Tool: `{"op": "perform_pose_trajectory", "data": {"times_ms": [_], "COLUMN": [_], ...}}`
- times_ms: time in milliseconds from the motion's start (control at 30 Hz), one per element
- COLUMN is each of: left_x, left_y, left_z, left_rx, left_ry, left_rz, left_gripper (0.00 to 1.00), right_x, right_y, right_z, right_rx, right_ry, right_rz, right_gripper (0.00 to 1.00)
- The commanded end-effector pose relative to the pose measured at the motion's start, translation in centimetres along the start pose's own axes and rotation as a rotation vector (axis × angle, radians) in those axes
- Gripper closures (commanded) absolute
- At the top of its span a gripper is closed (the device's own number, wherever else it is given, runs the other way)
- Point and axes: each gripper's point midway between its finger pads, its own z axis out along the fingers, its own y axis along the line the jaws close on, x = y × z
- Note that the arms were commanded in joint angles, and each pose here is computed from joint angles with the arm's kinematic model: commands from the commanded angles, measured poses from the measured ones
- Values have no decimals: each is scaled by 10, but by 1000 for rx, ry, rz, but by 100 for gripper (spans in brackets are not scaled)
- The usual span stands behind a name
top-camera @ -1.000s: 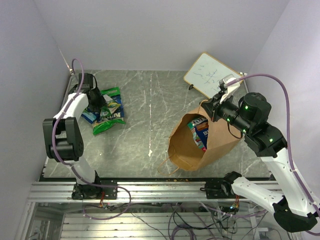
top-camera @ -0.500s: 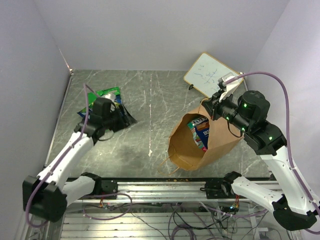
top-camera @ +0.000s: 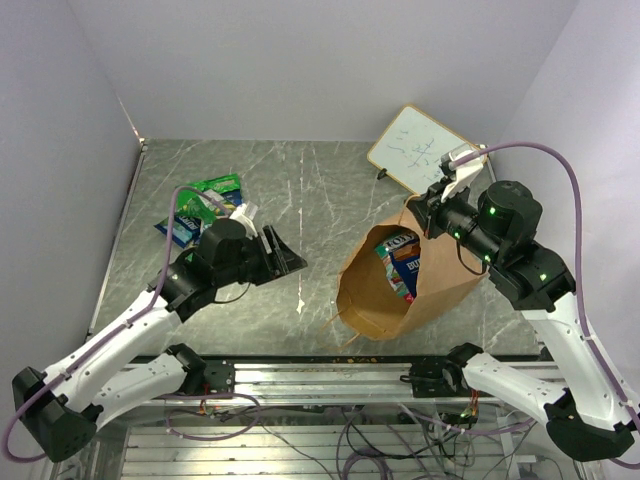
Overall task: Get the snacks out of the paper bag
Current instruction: Take out the snack from the paper bag.
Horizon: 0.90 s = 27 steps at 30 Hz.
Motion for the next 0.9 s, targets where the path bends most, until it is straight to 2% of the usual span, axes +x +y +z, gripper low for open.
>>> {"op": "perform_pose_trajectory", "data": {"times_ms": [0,167,267,400,567,733,867], "left_x": [12,68,87,80,60,80,98], "left_y": [-56,-94,-125,-138,-161,-158,-161], "left_z": [-3,14,16,26,31,38,42], "left_rx": [103,138,197,159,182,200,192], "left_ry": [-4,74,78,30,-71,-112,-114], "left_rz": [17,110,144,216,193,154,197], "left_gripper": [26,26,25,24,24,26,34], "right_x": [-10,-9,-17,-20,-22,-20,-26], "right_y": [5,0,3,7,13,20,24], "right_z": [-4,-8,-12,-9,-4,-4,-4], "right_rx": [-23,9,-6,-23,-73,-111,-127], "right_ry": [-22,-65,-105,-99,-56,-85,-101], "right_rz": [15,15,38,56,-9,10,43], "right_gripper": [100,100,100,100,100,100,100]}}
